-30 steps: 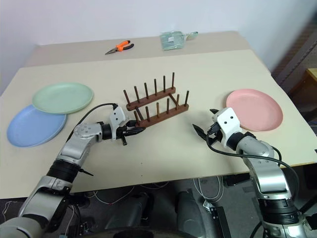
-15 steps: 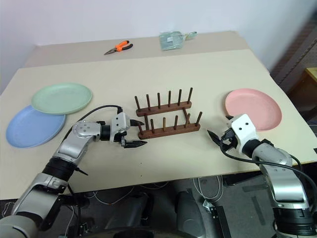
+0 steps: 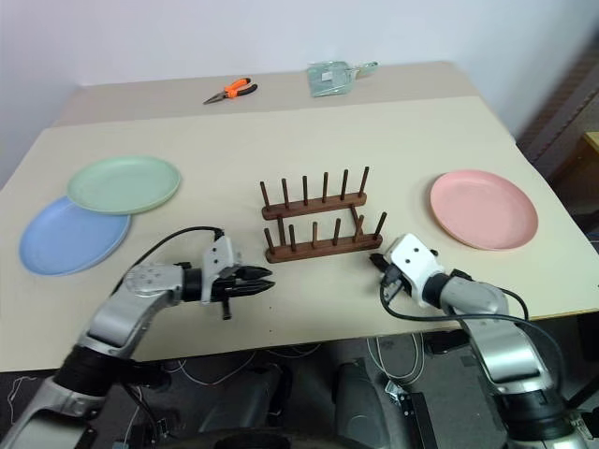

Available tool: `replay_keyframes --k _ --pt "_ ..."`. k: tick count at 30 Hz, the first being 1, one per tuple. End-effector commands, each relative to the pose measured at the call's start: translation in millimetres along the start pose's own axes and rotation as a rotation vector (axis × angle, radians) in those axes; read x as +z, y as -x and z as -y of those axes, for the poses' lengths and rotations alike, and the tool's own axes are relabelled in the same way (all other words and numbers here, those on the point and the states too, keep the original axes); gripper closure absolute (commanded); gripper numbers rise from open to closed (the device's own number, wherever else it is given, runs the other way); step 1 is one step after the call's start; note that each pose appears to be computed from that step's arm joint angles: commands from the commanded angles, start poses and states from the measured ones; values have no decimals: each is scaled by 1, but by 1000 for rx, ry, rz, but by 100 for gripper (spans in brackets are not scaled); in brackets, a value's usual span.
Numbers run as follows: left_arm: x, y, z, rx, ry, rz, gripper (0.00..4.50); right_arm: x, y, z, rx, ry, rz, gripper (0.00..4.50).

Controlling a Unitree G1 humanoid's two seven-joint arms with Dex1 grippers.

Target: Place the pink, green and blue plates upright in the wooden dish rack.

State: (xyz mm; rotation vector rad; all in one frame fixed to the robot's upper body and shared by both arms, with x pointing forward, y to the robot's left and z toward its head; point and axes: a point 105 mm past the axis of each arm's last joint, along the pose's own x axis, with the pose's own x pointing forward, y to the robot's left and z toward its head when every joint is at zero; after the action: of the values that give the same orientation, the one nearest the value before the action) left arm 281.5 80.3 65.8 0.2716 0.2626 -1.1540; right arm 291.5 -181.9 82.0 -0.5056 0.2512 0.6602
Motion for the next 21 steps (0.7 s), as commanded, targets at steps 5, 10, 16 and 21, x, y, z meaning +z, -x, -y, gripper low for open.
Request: replay_keyframes --k 5,10,16,21 --pt "-21 -18 -40 328 37 -63 358 6 -32 22 -174 -34 6 450" --pt "-22 -21 -64 462 49 -59 358 9 -53 33 -237 -39 3 450" --pt "-25 -19 -75 510 54 -55 358 12 -57 38 -232 -20 14 450" --pt "-20 -17 -65 466 23 -29 364 16 -27 50 -225 57 25 359"
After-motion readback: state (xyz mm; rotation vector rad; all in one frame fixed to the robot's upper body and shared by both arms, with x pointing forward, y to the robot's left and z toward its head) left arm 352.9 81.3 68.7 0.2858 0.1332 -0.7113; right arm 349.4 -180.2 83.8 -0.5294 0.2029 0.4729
